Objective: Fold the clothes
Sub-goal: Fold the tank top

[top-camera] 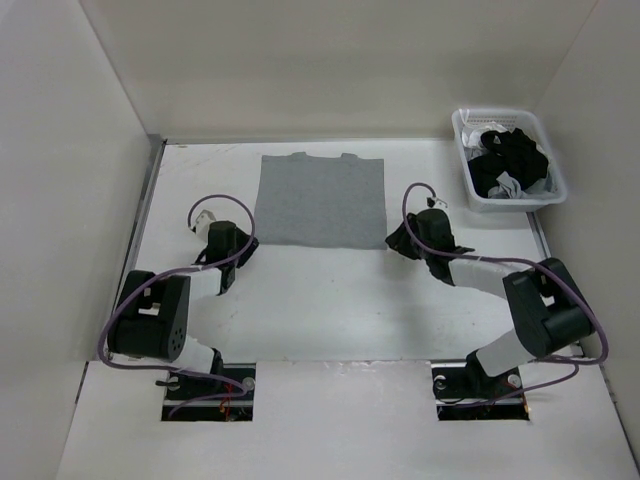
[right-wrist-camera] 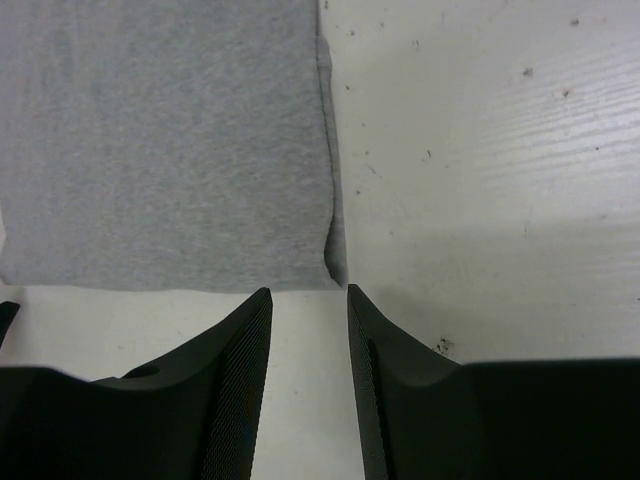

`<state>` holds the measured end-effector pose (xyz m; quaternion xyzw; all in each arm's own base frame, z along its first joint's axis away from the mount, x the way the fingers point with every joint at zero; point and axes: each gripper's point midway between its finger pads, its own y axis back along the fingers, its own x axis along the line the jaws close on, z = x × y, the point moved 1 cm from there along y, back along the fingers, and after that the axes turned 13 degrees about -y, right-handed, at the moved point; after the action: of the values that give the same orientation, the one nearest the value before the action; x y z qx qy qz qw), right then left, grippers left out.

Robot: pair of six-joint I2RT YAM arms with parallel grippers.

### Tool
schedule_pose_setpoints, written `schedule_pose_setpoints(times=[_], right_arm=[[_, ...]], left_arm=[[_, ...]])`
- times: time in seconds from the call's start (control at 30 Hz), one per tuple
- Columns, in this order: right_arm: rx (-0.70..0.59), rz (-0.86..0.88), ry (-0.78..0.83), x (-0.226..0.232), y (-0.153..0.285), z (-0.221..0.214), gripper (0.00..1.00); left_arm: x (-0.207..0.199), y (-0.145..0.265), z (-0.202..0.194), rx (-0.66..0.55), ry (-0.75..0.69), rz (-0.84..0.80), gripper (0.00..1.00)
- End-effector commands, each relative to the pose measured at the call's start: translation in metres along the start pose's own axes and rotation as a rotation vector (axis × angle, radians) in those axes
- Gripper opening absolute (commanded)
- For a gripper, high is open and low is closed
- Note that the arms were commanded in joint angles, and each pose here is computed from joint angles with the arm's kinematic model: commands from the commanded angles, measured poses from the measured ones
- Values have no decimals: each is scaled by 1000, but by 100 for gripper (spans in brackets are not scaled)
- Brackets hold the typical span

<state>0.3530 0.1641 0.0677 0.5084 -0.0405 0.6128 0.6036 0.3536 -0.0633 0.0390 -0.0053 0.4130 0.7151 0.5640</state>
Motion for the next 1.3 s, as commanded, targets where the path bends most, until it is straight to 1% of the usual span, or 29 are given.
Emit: schedule_pose_setpoints(times=[0.0, 0.1, 0.23, 0.4, 0.57, 0.67, 0.73, 0.87, 0.97, 1.0, 1.07, 1.13, 1.27], right_arm=[[-24, 81, -56, 14, -8, 7, 43], [13, 71, -74, 10, -16, -2, 44], [22, 69, -103, 7, -17, -7, 44], [50, 38, -134, -4, -20, -16, 41], [63, 11, -165, -14, -22, -24, 36], [49, 4, -179, -17, -24, -25, 32], [45, -2, -191, -19, -27, -25, 26], [-9, -8, -196, -18, -35, -15, 19], [-37, -11, -195, -17, -37, -9, 8], [-44, -12, -190, -18, -37, -9, 7], [-57, 9, -170, -14, -31, -8, 3], [-83, 31, -155, -8, -19, -5, 1], [-113, 78, -105, 5, 17, -3, 0]], left_arm=[[-16, -7, 11, -20, 52, -65, 37], [-15, -15, 10, -22, 67, -52, 27], [-13, -22, 6, -15, 87, -47, 13], [-8, -21, 4, -20, 90, -30, 6], [-9, -19, 7, -32, 92, -31, 3], [-12, -16, 9, -44, 85, -39, 1], [-11, -15, 10, -51, 80, -34, 0], [-11, -15, 12, -64, 82, -40, 0], [-14, -15, 13, -70, 79, -51, 0], [-16, -15, 14, -74, 76, -59, 0], [-22, -11, 19, -90, 78, -79, 0], [-27, -2, 26, -116, 82, -101, 0], [-34, 33, 45, -177, 69, -151, 0]])
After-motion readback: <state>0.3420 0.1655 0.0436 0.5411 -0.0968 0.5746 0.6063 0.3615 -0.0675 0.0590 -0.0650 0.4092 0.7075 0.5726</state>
